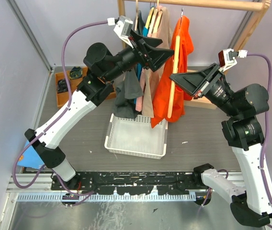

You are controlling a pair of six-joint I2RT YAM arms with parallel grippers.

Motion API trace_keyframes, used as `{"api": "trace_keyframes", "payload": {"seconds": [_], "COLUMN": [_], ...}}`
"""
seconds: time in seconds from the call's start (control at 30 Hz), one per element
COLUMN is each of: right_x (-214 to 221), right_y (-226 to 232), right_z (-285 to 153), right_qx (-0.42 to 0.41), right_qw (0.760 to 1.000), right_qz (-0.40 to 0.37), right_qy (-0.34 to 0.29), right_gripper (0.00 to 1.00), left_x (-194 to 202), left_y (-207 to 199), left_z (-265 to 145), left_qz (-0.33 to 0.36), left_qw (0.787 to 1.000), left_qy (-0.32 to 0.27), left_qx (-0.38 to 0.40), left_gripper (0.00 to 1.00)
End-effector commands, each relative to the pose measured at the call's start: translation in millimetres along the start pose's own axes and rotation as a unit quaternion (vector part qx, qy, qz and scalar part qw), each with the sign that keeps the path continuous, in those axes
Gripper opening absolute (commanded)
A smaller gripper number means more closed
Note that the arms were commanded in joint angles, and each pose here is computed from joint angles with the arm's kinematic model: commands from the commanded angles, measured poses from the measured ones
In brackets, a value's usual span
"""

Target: Remove the t-shirt from the hanger

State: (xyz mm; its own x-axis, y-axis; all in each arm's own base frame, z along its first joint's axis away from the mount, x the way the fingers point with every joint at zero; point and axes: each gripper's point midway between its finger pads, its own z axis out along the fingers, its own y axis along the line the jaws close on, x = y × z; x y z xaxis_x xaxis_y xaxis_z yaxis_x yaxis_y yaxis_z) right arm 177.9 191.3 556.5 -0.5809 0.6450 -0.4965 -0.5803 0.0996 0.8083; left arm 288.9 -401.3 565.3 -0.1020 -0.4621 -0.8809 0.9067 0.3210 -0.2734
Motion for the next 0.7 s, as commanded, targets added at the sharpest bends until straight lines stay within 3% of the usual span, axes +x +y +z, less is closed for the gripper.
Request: {"api": "trace_keyframes", "payload": {"seconds": [0.0,0.37,0.57,0.67], "right_x": [-9.3,-9.6,-8.8,-8.1], "right_y": [51.0,53.1,52.9,52.7], "right_z": [-9.1,-11.9,-12.7,-13.6], "right_qx": [-0.075,-0.076,-0.076,-0.075], "right_qw": [0.995,0.995,0.995,0.995], "right_qz": [-0.057,-0.057,-0.056,-0.054], "right_qy": [-0.021,-0.026,-0.026,-0.026], "right_gripper": [0.01,0.01,0.01,0.01], "left_x": [-17.1,-13.4,-12.2,-14.0], "left_y": [-4.5,3.3,7.8,8.7], "left_z": [7.2,21.6,25.2,28.3], "left_qz": [0.006,0.001,0.001,0.001], "left_qw": [1.0,1.0,1.0,1.0], "left_qy": [-0.021,-0.019,-0.02,-0.022], "left_qx": [0.012,0.005,-0.003,-0.005], "left_gripper": [0.83,0.76,0.5,0.32]}}
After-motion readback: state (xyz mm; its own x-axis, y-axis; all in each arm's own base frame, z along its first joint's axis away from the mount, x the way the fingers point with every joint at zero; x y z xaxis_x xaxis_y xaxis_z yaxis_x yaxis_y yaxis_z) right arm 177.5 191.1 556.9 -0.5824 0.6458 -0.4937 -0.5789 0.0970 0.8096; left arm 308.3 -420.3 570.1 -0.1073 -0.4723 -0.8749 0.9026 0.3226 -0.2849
